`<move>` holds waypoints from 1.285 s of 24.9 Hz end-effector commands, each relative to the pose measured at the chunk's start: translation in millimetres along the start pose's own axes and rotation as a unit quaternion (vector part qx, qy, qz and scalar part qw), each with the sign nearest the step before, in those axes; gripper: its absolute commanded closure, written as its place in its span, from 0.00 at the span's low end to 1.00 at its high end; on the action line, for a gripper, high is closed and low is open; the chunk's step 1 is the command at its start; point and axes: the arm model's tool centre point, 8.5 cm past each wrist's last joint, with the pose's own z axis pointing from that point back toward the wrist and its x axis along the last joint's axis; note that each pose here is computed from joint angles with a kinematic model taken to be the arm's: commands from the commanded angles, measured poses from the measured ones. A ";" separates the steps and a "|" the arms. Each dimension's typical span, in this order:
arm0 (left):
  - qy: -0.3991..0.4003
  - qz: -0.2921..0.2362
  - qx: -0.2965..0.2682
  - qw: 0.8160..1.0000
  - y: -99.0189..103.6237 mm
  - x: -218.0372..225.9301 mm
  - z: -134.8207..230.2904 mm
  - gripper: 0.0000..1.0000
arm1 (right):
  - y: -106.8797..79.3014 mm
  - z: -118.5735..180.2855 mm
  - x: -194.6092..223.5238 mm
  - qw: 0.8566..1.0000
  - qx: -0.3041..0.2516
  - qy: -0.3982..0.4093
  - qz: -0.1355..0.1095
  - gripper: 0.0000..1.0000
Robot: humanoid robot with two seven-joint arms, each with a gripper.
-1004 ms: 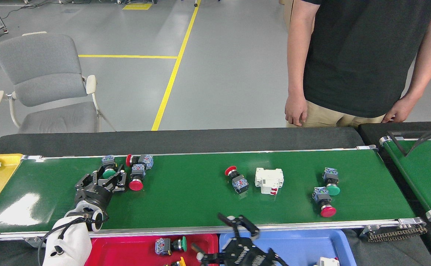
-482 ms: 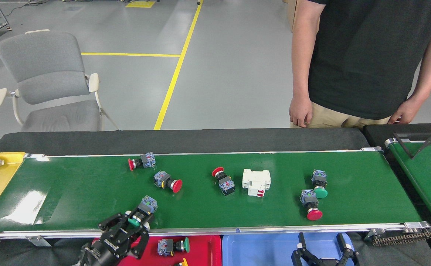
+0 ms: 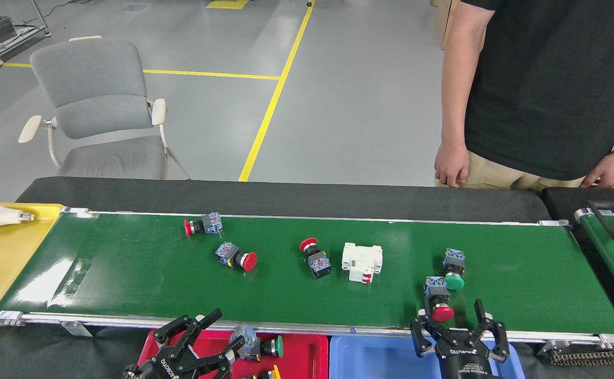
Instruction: Pick switch part from conveyor to tray
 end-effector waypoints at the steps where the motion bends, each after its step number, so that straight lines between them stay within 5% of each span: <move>1: 0.047 -0.010 0.013 0.999 9.3 -16.8 6.4 0.00 | -6.1 -4.0 -2.6 1.000 -0.003 -0.010 0.006 0.84; 5: 0.269 -0.022 -0.008 0.963 -2.0 -78.6 48.1 0.00 | -6.9 -2.1 5.7 0.997 -0.006 -0.077 0.026 0.96; 9: 0.306 -0.008 -0.037 0.951 -21.8 -85.0 83.2 0.00 | -13.7 8.2 43.3 0.981 -0.015 -0.192 0.024 0.96; 11: 0.307 -0.007 -0.041 0.951 -23.7 -83.8 85.1 0.00 | -25.2 21.2 73.4 0.957 -0.031 -0.289 0.021 0.94; 12: 0.307 -0.008 -0.039 0.951 -22.7 -84.2 84.6 0.00 | -27.7 29.1 86.4 0.942 -0.034 -0.334 0.022 0.89; 13: 0.306 -0.009 -0.035 0.951 -20.0 -85.4 82.5 0.00 | -28.6 38.6 101.4 0.922 -0.036 -0.384 0.021 0.70; 15: 0.305 -0.010 -0.036 0.951 -16.5 -88.5 77.3 0.00 | -28.6 52.1 125.3 0.895 -0.034 -0.443 0.021 0.00; 19: 0.306 -0.010 -0.045 0.951 6.8 -112.7 44.8 0.00 | -26.3 66.9 149.0 0.871 -0.031 -0.489 0.023 0.01; 23: 0.287 -0.008 -0.066 0.956 18.7 -117.1 12.9 0.00 | -34.3 64.1 148.5 0.878 -0.041 -0.477 0.012 0.01; 25: 0.288 -0.005 -0.070 0.955 17.8 -119.2 10.6 0.00 | -42.1 48.0 120.1 0.916 -0.054 -0.398 0.001 0.01; 27: 0.295 0.006 -0.087 0.951 11.0 -122.4 10.1 0.00 | -31.2 40.5 85.5 0.955 -0.039 -0.293 -0.017 0.01; 30: 0.305 0.017 -0.100 0.947 5.1 -130.5 8.7 0.00 | -20.1 40.0 33.6 0.988 -0.044 -0.147 -0.031 0.01; 32: 0.308 0.022 -0.101 0.946 5.2 -139.1 3.3 0.00 | -8.8 49.0 -10.4 0.996 -0.045 -0.069 -0.023 0.01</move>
